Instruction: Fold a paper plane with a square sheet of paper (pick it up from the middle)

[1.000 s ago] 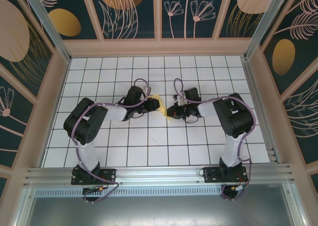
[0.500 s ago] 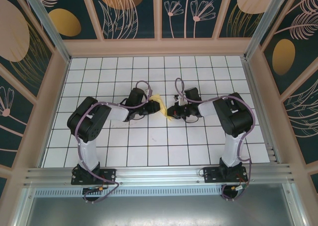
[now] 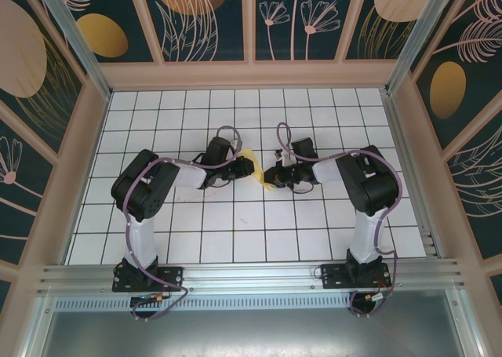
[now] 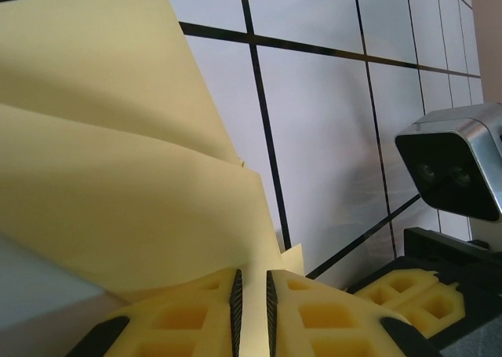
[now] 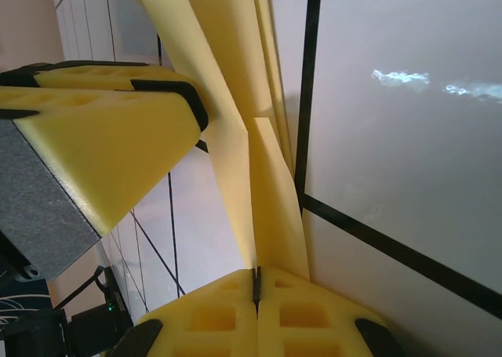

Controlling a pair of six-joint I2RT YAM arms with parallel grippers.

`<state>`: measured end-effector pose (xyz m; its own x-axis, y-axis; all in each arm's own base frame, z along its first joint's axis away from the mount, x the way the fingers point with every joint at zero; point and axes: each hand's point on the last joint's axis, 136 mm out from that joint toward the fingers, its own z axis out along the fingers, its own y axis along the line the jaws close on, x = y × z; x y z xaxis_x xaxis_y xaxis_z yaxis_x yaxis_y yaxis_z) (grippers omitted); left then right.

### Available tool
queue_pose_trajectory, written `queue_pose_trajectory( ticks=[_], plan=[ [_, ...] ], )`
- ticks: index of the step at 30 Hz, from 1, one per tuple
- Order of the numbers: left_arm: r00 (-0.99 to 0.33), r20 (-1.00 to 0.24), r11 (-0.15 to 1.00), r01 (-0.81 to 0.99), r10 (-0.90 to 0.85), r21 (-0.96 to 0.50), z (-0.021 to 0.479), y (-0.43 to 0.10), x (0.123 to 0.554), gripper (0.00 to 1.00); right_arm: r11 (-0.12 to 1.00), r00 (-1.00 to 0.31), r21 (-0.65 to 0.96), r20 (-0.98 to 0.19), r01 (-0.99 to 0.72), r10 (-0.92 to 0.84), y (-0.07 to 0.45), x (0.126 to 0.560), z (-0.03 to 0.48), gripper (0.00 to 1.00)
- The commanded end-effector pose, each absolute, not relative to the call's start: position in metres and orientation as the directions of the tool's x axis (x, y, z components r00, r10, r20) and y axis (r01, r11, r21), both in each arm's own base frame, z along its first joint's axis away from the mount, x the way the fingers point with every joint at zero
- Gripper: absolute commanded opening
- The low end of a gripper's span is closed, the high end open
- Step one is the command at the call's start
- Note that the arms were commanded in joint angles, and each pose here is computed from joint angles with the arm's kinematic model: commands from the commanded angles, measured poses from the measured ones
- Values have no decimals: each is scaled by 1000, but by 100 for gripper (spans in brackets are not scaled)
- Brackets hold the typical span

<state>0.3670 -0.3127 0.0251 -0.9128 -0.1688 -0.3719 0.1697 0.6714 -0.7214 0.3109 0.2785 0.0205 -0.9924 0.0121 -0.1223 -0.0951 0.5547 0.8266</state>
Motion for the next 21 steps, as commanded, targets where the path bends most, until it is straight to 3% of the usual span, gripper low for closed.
queue_pose_trajectory(
  ticks=[1, 12, 18, 21],
  plan=[
    [-918, -368, 718, 154, -150, -679, 10, -309, 368, 20, 622, -998, 783, -50, -9, 48, 265, 307, -7, 0],
    [-936, -328, 843, 75, -124, -533, -20, -288, 369, 20, 596, -994, 802, -93, -43, 53, 271, 316, 17, 0],
    [-948, -304, 883, 58, -97, -465, -35, -280, 365, 20, 594, -981, 798, -179, -100, 76, 270, 327, 54, 20],
    [-950, -299, 886, 58, -93, -461, -38, -280, 365, 20, 626, -972, 772, -218, -115, 91, 263, 330, 64, 25]
  ],
)
